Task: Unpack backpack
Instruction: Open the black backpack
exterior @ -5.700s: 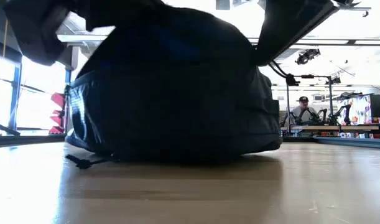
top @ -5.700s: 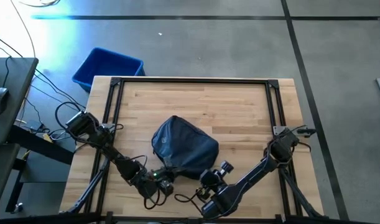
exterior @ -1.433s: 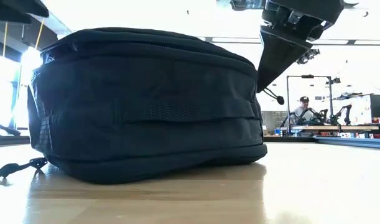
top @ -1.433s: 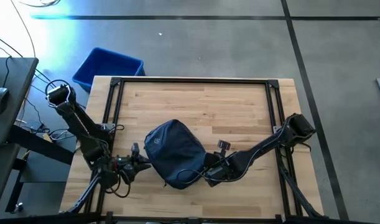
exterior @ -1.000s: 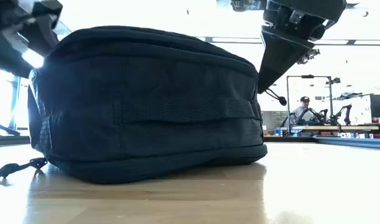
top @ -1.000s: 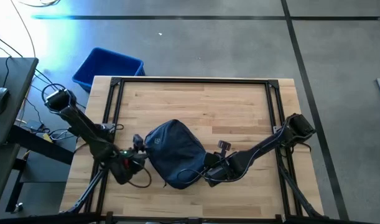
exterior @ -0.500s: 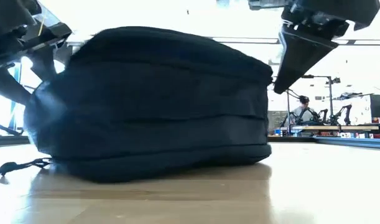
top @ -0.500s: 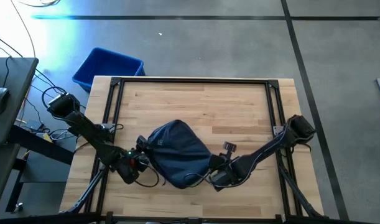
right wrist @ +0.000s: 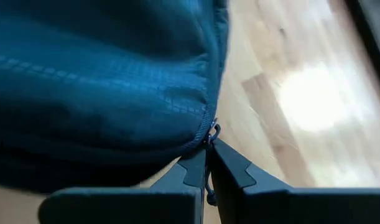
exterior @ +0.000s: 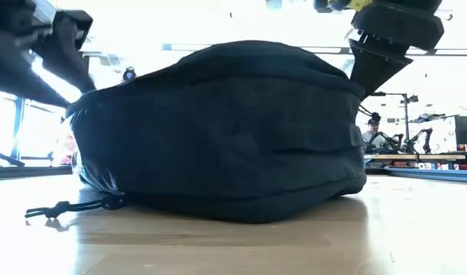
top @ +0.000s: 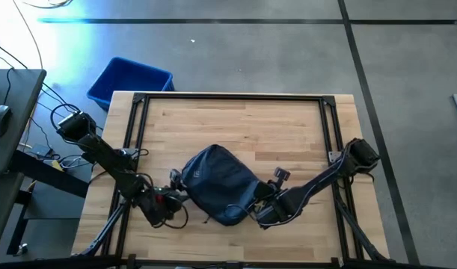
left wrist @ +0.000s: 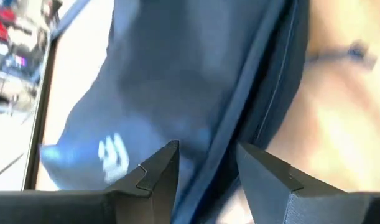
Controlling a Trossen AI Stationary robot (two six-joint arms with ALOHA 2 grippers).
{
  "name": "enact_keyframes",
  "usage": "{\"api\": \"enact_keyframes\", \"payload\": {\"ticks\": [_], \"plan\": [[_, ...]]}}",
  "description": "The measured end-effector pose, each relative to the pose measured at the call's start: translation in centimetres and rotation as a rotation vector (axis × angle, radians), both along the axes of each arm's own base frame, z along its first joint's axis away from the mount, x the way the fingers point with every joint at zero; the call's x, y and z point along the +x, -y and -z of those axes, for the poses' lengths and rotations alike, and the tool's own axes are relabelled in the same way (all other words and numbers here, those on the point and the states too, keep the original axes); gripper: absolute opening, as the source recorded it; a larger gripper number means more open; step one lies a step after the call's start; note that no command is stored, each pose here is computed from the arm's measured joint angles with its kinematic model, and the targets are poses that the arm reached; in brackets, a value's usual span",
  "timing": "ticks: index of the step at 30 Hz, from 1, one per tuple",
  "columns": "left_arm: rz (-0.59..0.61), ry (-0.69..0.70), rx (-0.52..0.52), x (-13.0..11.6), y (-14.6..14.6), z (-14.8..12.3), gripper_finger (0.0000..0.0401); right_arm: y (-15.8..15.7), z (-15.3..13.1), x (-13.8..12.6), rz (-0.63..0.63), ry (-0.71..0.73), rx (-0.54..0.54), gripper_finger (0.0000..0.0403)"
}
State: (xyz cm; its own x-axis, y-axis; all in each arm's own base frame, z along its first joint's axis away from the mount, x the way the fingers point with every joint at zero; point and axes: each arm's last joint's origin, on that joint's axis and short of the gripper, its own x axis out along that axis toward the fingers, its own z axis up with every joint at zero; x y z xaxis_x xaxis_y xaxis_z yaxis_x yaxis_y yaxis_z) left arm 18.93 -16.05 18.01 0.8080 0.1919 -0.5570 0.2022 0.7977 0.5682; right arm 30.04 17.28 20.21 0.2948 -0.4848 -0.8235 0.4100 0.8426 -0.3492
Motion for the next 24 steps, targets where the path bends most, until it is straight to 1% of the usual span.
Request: {"api": "enact_keyframes", "payload": {"ticks": [4,7,10,13,15,19,22,24], "plan": [[0.061,0.161,-0.083,1.1,1.1,-1.6,0.0138,-0.9,0.0,1.0,-0.056,0.061,0.104,0.0000],[0.122,0.257,-0.195,2.1,1.5,-2.8,0.0138,-1.5,-0.1,1.8,-0.129,0.106,0.157,0.0000],[0.215,0.310,-0.341,3.2,1.4,-3.7,0.0138,-1.9,-0.3,2.4,-0.176,0.164,0.178,0.0000],[0.275,0.324,-0.411,4.5,1.1,-3.5,0.0138,-2.3,-0.7,3.2,-0.204,0.248,0.191,0.0000],[0.285,0.324,-0.419,5.3,0.7,-3.0,0.0138,-2.5,-1.0,3.8,-0.226,0.308,0.204,0.0000],[0.281,0.292,-0.393,6.8,0.6,-1.3,0.0138,-2.8,-1.6,4.8,-0.259,0.408,0.230,0.0000],[0.283,0.281,-0.362,7.8,1.1,-0.8,0.0138,-3.0,-1.6,5.3,-0.283,0.446,0.236,0.0000],[0.267,0.284,-0.329,8.4,1.6,-0.6,0.0138,-3.2,-1.1,5.6,-0.296,0.444,0.244,0.0000]]}}
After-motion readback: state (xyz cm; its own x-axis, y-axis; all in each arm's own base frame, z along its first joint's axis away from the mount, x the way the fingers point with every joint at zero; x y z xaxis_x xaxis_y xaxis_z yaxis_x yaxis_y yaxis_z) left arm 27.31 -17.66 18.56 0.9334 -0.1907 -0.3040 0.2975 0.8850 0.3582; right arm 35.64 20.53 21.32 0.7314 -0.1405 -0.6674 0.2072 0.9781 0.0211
